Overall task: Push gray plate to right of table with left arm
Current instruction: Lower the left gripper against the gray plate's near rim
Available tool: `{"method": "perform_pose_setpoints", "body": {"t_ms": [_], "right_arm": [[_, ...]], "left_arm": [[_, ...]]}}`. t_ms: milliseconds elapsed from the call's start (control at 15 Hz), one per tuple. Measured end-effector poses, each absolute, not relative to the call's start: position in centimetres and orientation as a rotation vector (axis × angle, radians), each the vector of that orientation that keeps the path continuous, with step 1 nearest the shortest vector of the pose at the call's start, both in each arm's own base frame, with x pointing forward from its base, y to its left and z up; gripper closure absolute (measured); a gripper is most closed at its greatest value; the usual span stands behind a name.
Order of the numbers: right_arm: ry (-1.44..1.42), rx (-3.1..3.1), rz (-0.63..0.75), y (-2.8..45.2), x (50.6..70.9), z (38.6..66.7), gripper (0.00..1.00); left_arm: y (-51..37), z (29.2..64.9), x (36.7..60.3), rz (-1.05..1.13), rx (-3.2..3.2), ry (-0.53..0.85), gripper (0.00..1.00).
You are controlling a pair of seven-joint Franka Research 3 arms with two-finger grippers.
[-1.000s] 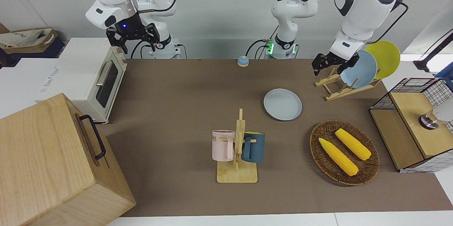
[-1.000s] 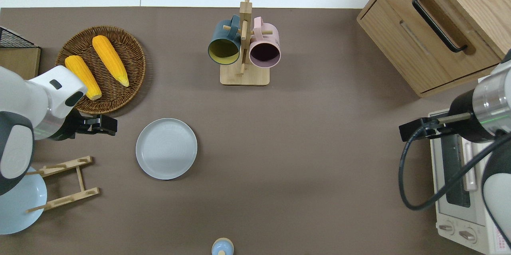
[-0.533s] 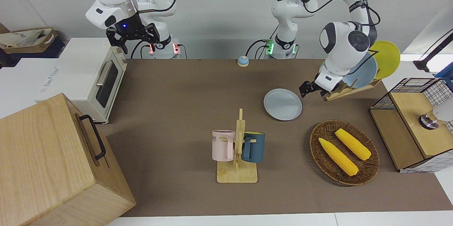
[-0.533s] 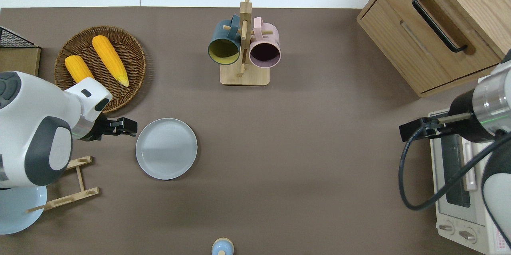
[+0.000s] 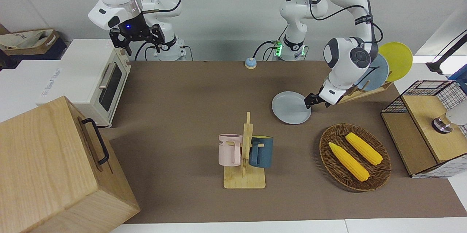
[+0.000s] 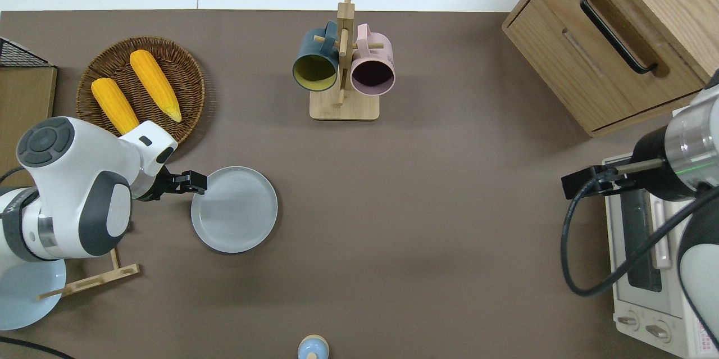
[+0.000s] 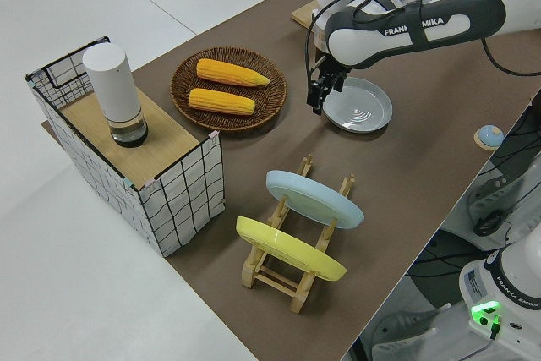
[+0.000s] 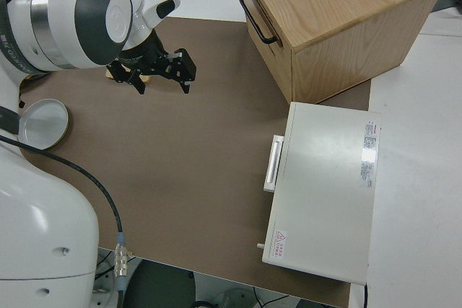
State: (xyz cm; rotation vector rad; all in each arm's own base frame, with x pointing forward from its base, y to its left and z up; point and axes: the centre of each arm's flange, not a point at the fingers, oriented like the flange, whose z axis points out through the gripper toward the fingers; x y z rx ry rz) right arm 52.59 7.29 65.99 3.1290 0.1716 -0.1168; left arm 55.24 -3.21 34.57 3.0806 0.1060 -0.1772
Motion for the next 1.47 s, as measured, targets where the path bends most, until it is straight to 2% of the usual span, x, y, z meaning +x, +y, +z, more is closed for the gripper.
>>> {"method": "perform_pose_setpoints", "body": {"t_ms": [600,800,867,1000,1200,1333,1400,1467], "right_arm": [[0.172,3.129,-0.117,7.3,52.6,66.0,0.01],[0.172,3.129,-0.117,7.3,52.6,66.0,0.01],[0.172,3.129,-0.117,7.3,52.6,66.0,0.01],[0.172,3.129,-0.117,7.3,52.6,66.0,0.01],[0.172,3.129,-0.117,7.3,52.6,66.0,0.01],[0.172,3.129,-0.117,7.3,52.6,66.0,0.01],[0.172,3.129,-0.117,7.3,52.6,66.0,0.01],[0.172,3.129,-0.117,7.3,52.6,66.0,0.01]], "left_arm": [[-4.8,30.6,54.9,-0.281,3.076,0.065,0.01],[-5.6,29.3,54.6,-0.316,3.075,0.044,0.07],[-5.9,29.2,54.6,-0.32,3.075,0.039,0.14],[-6.0,29.2,54.5,-0.32,3.076,0.034,0.37],[-5.8,29.4,54.6,-0.313,3.076,0.04,0.67],[-5.8,29.5,54.6,-0.312,3.076,0.04,0.7],[-5.8,29.5,54.6,-0.312,3.076,0.04,0.77],[-5.8,29.5,54.6,-0.312,3.076,0.04,0.78]]}}
